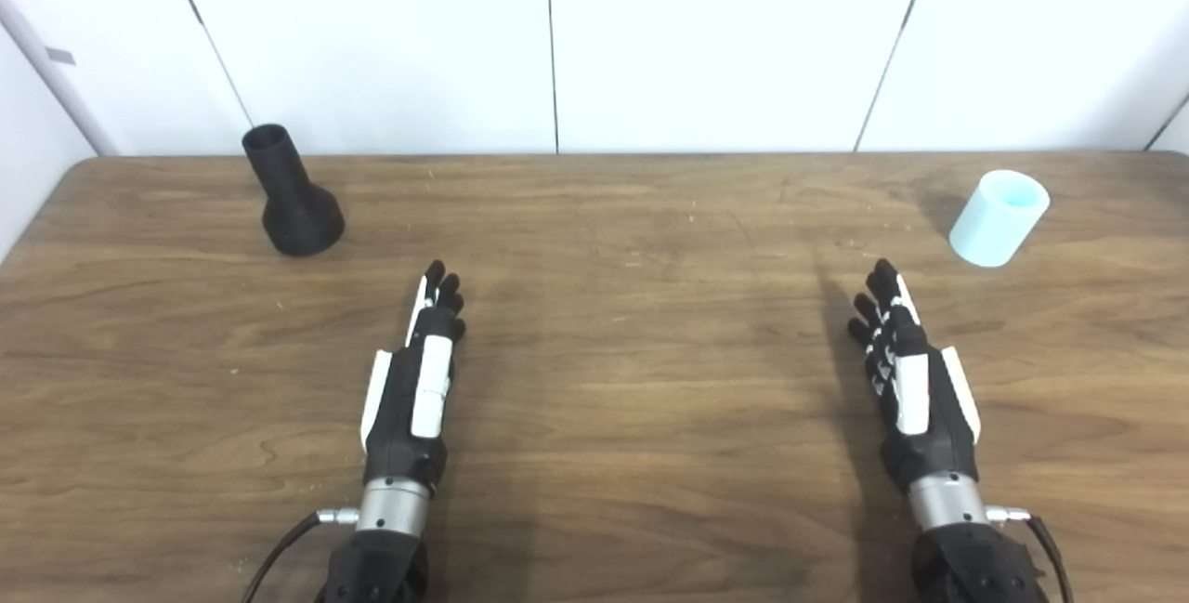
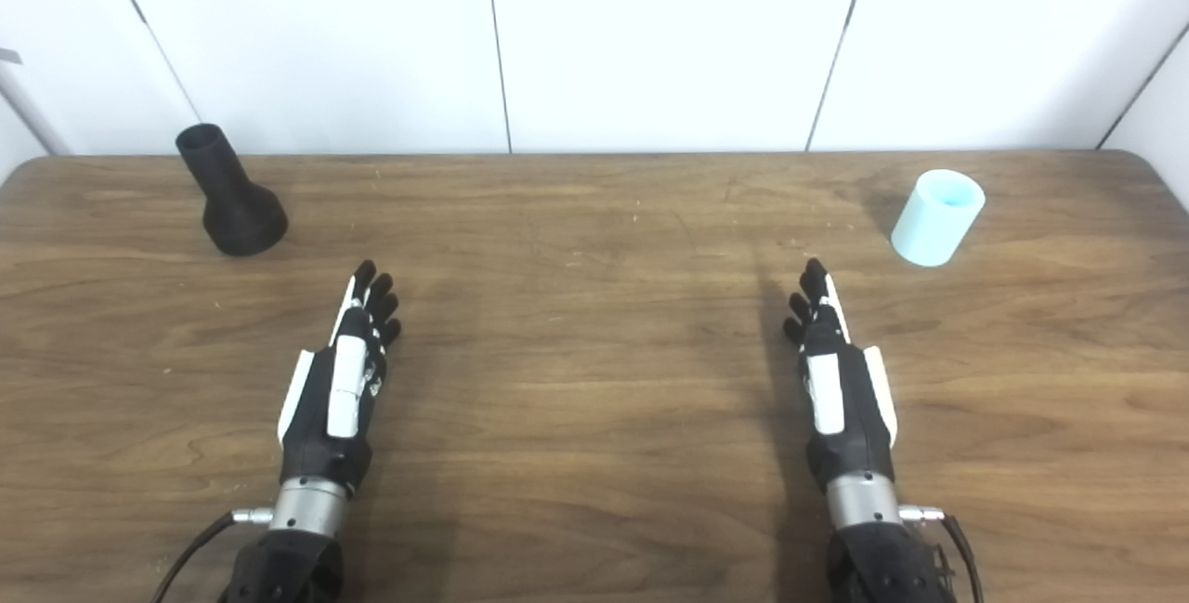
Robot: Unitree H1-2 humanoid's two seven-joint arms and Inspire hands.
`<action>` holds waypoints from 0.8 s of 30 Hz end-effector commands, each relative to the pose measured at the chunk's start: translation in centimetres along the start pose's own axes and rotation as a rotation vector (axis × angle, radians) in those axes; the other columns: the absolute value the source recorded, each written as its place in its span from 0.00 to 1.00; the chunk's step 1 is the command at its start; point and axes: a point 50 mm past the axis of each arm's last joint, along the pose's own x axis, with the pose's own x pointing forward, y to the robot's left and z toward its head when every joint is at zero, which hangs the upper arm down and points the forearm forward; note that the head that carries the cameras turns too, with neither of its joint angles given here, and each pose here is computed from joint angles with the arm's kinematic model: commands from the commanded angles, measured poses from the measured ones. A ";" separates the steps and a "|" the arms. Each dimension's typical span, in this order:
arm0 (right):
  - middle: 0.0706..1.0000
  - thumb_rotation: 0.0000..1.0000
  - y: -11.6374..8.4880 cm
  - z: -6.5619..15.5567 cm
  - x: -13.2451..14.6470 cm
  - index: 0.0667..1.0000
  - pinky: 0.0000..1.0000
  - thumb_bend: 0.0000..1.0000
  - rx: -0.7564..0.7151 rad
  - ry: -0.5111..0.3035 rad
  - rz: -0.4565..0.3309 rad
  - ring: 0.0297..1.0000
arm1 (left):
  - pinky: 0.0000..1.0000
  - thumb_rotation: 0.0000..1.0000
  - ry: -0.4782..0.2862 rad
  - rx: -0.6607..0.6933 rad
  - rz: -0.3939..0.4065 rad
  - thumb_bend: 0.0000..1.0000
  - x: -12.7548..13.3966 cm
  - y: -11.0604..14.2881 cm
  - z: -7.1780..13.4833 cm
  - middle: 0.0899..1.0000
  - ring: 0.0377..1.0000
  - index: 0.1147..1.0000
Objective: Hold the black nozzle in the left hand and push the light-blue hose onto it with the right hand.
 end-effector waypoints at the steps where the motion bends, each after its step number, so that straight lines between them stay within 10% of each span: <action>1: 1.00 1.00 -0.1 -0.1 -0.2 1.00 0.96 0.71 -0.002 0.004 0.009 0.99 | 1.00 1.00 -0.056 -0.002 -0.004 0.66 0.4 -0.2 1.0 1.00 1.00 1.00; 24: 1.00 1.00 -1.0 -2.0 -0.8 1.00 0.96 0.72 -0.004 0.019 0.011 0.99 | 1.00 1.00 -0.051 0.000 -0.014 0.65 -0.5 -1.4 -1.0 1.00 1.00 1.00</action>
